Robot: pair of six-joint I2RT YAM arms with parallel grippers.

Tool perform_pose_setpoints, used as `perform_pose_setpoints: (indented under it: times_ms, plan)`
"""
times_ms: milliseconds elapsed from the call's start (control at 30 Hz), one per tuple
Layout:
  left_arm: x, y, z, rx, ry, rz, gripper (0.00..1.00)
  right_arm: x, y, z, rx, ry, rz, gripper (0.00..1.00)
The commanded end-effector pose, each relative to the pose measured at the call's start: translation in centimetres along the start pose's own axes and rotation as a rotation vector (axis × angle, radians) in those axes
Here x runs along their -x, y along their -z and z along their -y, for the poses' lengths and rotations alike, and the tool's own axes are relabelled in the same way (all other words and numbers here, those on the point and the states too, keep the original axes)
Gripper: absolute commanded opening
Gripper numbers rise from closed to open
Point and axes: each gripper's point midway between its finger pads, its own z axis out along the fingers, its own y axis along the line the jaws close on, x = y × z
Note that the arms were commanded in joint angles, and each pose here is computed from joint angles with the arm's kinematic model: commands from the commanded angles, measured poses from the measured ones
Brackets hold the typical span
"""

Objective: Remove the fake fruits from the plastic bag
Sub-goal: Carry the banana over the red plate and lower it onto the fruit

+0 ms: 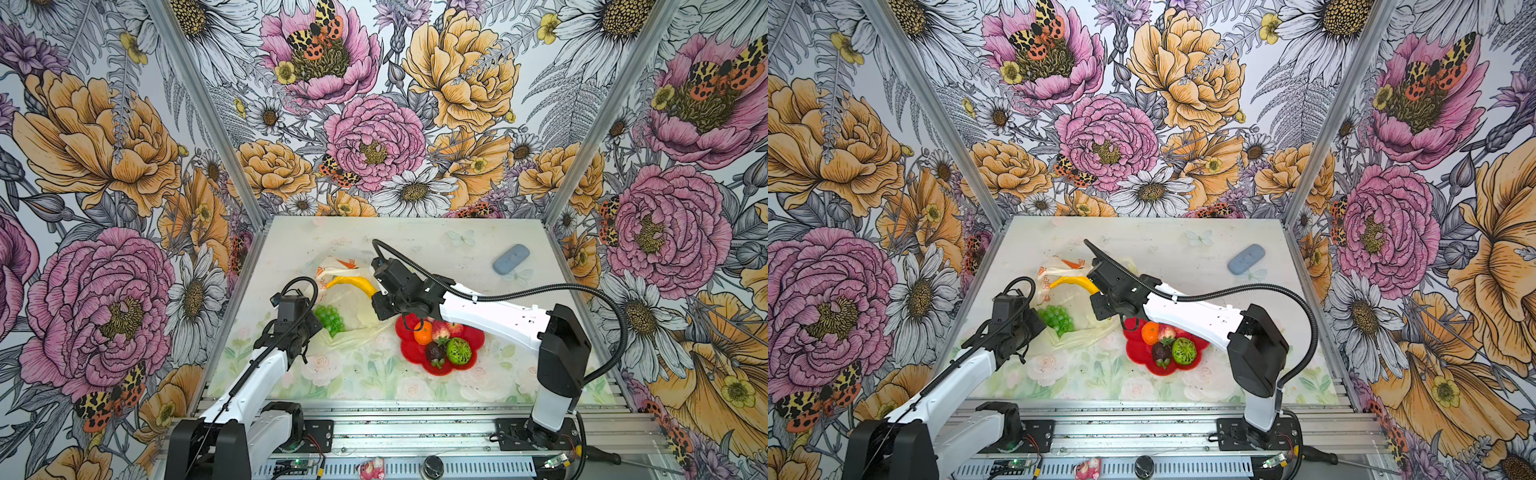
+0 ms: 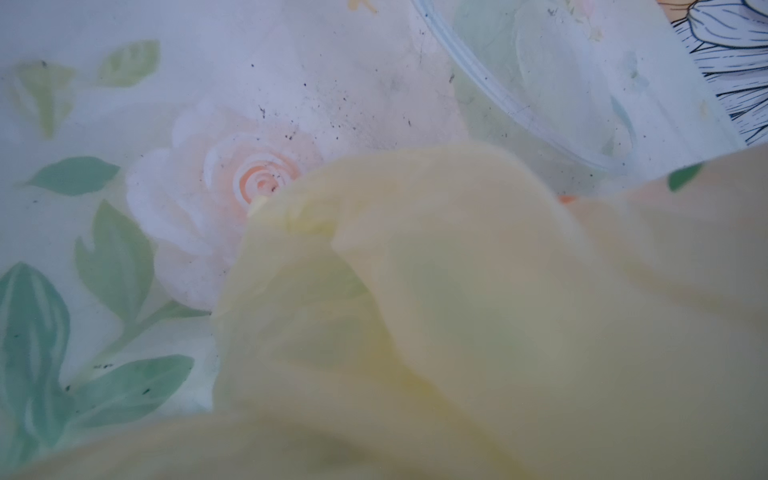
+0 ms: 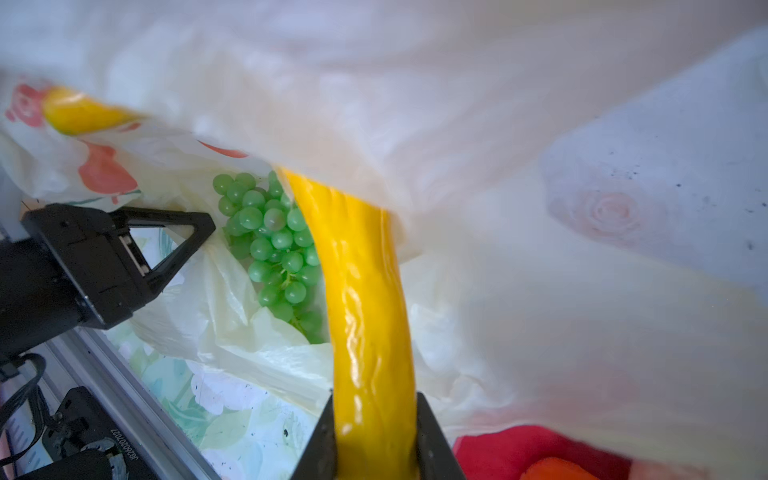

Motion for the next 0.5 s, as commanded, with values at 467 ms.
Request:
perform_pose_setpoints:
  times_ms: [467]
  plan:
    - [3.2,0.2,0.3,0.002,-0.029,0.117,0.0,-3.4,7.0,7.1,-0.085,-0.079,0.074,0.11]
